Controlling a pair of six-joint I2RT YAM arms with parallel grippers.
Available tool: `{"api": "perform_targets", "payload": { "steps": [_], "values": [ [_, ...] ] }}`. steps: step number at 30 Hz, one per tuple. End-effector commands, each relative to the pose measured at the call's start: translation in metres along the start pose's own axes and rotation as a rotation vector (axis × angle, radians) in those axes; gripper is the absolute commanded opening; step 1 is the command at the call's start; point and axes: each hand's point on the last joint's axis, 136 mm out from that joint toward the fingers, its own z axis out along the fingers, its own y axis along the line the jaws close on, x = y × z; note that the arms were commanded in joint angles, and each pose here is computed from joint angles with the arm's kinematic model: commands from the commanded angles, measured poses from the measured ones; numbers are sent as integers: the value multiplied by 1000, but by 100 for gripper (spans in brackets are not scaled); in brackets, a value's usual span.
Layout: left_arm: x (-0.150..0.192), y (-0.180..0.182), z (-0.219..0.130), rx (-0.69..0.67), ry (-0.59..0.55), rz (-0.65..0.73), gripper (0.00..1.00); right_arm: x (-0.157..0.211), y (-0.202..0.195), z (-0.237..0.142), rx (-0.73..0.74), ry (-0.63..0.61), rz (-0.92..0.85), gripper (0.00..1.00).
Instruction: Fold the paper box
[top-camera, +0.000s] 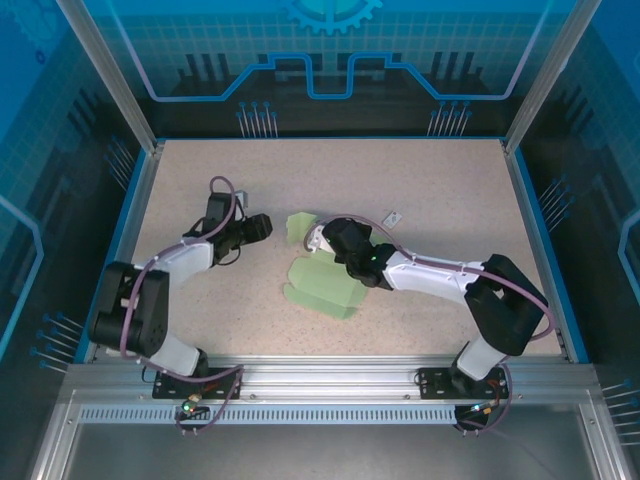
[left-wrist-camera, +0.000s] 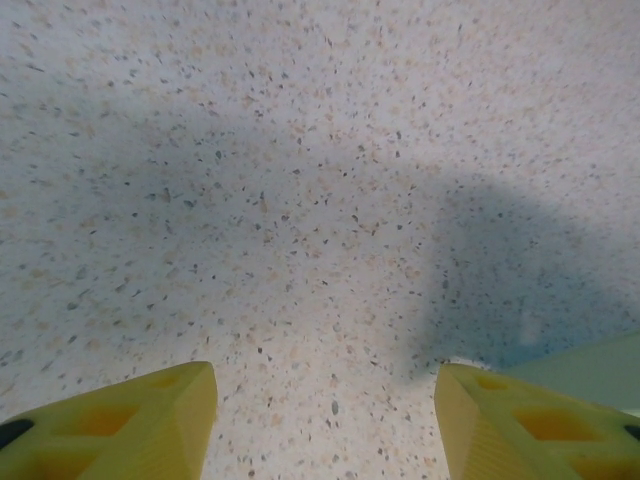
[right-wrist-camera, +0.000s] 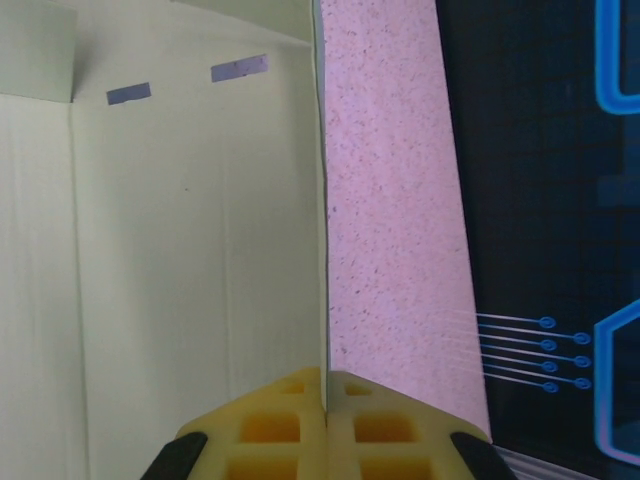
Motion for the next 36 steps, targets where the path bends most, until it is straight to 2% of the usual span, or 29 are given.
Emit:
{"api": "perform_targets", "payload": {
  "steps": [1, 6, 12, 22, 36],
  "values": [
    [-8, -14, 11, 65, 30, 23, 59, -8, -6, 3, 75, -7, -51, 2],
    [-2, -21, 34, 94, 79, 25, 59, -7, -1, 4, 81, -14, -95, 2],
    [9, -44, 50, 198, 118, 72, 57, -5, 4, 6, 52, -28, -90, 2],
    [22, -80, 41, 394, 69, 143, 57, 3, 1, 10, -7, -39, -33, 2],
    [49, -101, 38, 476, 60, 257, 56, 17, 2, 20, -56, -19, -36, 2]
  ]
}}
